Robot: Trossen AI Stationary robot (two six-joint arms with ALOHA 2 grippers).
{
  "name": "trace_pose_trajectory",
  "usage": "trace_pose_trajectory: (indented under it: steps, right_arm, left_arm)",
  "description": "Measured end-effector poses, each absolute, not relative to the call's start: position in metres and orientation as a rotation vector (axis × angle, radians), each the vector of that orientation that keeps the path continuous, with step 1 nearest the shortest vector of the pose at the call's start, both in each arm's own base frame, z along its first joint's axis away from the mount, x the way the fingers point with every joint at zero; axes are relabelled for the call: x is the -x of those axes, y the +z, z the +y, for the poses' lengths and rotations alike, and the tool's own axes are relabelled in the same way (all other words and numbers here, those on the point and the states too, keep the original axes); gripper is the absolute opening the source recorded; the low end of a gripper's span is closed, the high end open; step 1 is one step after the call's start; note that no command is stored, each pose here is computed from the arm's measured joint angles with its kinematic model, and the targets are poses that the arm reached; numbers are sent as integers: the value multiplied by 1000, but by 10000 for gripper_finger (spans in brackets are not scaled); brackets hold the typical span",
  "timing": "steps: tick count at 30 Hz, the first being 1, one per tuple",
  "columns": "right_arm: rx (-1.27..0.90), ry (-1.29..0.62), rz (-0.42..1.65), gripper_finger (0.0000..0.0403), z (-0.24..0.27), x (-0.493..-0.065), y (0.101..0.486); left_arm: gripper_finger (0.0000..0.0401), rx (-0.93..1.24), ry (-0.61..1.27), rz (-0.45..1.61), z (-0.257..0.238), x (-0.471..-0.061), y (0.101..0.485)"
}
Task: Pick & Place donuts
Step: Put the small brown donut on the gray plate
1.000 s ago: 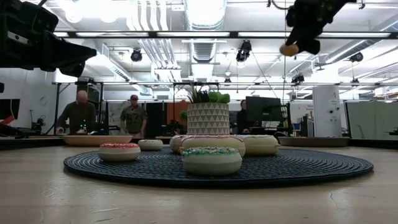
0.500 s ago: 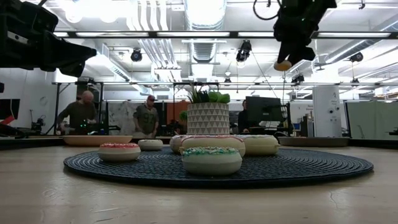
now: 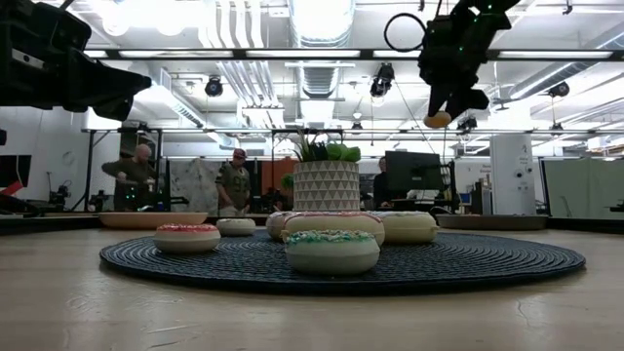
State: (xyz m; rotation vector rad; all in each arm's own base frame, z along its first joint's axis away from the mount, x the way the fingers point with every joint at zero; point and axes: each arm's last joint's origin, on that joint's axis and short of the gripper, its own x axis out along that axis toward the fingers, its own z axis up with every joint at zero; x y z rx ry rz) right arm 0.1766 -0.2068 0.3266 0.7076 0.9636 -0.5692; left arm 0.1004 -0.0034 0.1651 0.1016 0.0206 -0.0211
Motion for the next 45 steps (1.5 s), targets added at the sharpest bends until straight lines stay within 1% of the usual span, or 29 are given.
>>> trace_pose_trajectory:
  steps: [4,12,19,28,41,45]
  right_arm:
    - [-670,-542,985,210,-210,-179,323]
    - [-701,-535,1030,210,-216,-184,308]
    - [-675,-499,1072,210,-221,-188,298]
    - [-669,-499,1074,210,-229,-190,284]
    - [-747,-576,1062,210,-239,-174,252]
    - [-736,-693,1082,210,-241,-170,241]
  left_arm:
    - [0,-102,-20,21,-3,-100,165]
    - [0,-102,-21,21,-3,-100,165]
    - [0,-102,-21,21,-3,-100,165]
    - [0,-102,-21,21,-3,-100,165]
    - [0,-102,-21,21,-3,-100,165]
    - [0,-102,-21,21,-3,-100,165]
